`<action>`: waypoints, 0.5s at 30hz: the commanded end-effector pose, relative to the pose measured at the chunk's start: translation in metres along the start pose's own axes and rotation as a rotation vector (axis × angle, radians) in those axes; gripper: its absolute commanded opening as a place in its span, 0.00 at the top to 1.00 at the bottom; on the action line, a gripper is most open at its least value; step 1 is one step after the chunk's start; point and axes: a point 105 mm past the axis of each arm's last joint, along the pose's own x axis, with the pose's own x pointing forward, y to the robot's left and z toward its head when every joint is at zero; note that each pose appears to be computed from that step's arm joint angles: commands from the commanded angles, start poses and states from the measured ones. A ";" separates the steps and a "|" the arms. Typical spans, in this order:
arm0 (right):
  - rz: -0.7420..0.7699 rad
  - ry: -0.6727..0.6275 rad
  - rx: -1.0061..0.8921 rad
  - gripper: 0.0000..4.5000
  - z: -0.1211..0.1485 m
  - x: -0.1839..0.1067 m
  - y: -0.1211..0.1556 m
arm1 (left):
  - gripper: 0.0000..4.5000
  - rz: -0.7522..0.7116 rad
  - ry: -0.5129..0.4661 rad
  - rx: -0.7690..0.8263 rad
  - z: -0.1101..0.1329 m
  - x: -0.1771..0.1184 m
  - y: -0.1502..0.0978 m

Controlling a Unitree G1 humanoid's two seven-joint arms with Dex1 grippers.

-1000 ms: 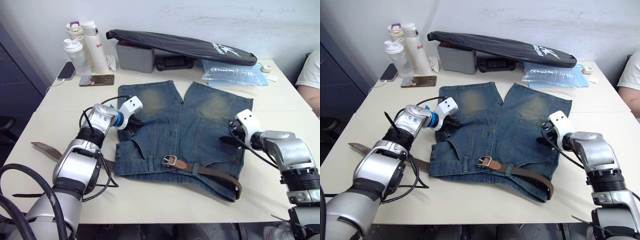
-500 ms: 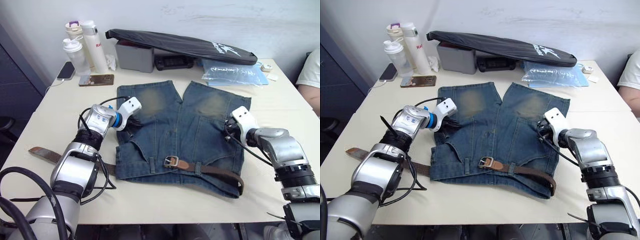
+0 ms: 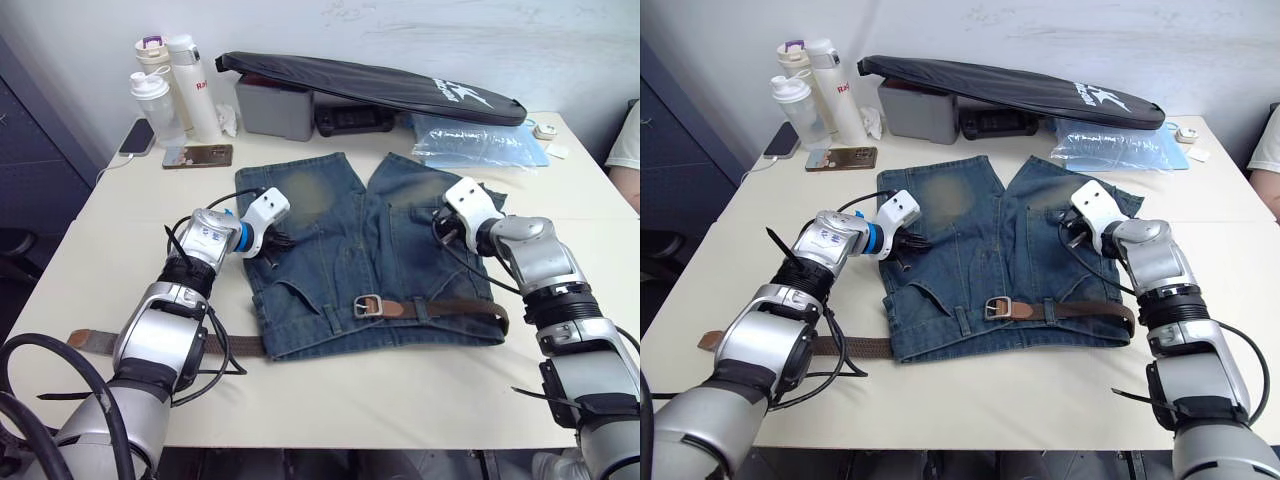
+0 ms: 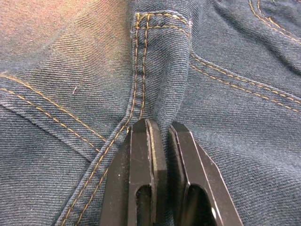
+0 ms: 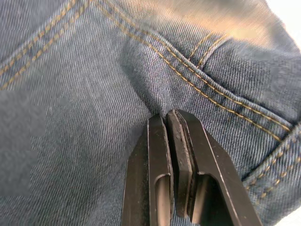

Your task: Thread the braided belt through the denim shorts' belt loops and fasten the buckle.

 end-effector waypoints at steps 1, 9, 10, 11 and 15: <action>0.030 0.020 0.055 1.00 -0.005 -0.011 0.002 | 0.80 0.025 -0.070 0.013 0.017 -0.008 0.007; 0.050 -0.100 0.067 0.27 0.022 -0.056 -0.007 | 0.12 -0.122 -0.094 -0.002 0.018 -0.025 -0.004; 0.058 -0.110 0.050 0.15 0.027 -0.061 -0.007 | 0.01 -0.145 -0.109 -0.021 0.020 -0.028 -0.007; 0.090 -0.137 0.045 0.05 0.037 -0.068 -0.004 | 0.00 -0.164 -0.122 -0.027 0.023 -0.034 -0.008; 0.274 -0.248 0.006 0.01 0.070 -0.098 0.019 | 0.00 -0.214 -0.215 -0.059 0.041 -0.068 -0.008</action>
